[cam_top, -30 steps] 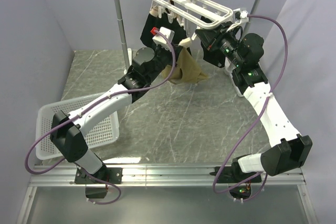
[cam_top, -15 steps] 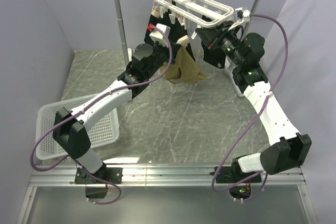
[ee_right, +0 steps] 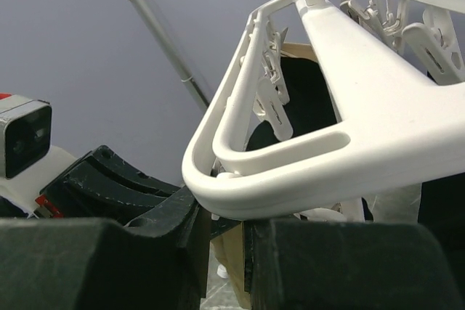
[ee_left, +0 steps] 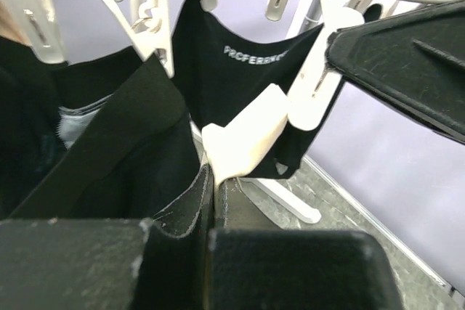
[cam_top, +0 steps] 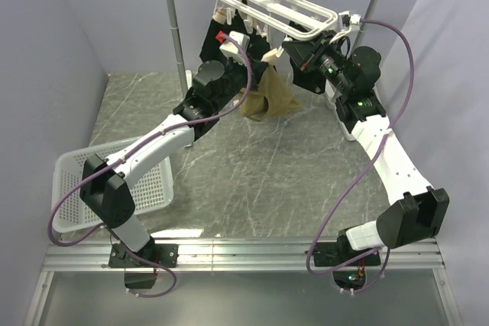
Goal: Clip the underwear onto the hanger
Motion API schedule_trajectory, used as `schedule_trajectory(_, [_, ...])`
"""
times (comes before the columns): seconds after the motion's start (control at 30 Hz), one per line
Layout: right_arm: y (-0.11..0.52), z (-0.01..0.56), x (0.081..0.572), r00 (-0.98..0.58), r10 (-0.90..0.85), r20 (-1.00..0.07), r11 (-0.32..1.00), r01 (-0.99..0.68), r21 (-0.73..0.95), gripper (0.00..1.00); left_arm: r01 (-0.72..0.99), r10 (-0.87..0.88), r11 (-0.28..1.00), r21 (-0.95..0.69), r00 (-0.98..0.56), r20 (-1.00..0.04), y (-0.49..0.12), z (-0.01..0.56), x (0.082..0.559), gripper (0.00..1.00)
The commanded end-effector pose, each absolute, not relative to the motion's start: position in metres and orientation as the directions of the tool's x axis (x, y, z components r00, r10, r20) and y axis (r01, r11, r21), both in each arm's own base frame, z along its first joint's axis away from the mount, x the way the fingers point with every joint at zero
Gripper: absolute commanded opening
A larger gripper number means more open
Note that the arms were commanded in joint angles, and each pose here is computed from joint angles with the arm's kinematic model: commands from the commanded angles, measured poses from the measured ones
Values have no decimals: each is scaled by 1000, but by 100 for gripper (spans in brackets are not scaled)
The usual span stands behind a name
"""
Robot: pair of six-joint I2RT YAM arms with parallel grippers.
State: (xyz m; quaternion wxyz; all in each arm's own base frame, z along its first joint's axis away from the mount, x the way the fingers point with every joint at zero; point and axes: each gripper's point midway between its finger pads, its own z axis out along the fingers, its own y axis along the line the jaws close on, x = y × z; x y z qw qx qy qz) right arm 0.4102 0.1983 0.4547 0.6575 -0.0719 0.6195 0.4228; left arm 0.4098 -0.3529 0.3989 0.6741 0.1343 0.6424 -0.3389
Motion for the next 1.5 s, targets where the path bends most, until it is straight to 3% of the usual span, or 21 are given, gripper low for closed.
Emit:
schedule_trajectory(0.0, [200,477,406,-94,487,-868,600,-686,411,0,678,-370,683,-271,1,-929,-357,442,402,0])
schedule_trajectory(1.13, [206,480,412,-143,515,-845,546,-705,452,0,735,-410,604,-309,-47,-911,-376,448,399,0])
schedule_trajectory(1.33, [206,480,414,-146,513,-846,551,-699,455,12,742,-418,597,-307,-40,-908,-376,452,398,0])
schedule_trajectory(1.47, [204,481,417,-139,513,-847,563,-691,454,15,748,-423,592,-299,-27,-906,-375,457,396,0])
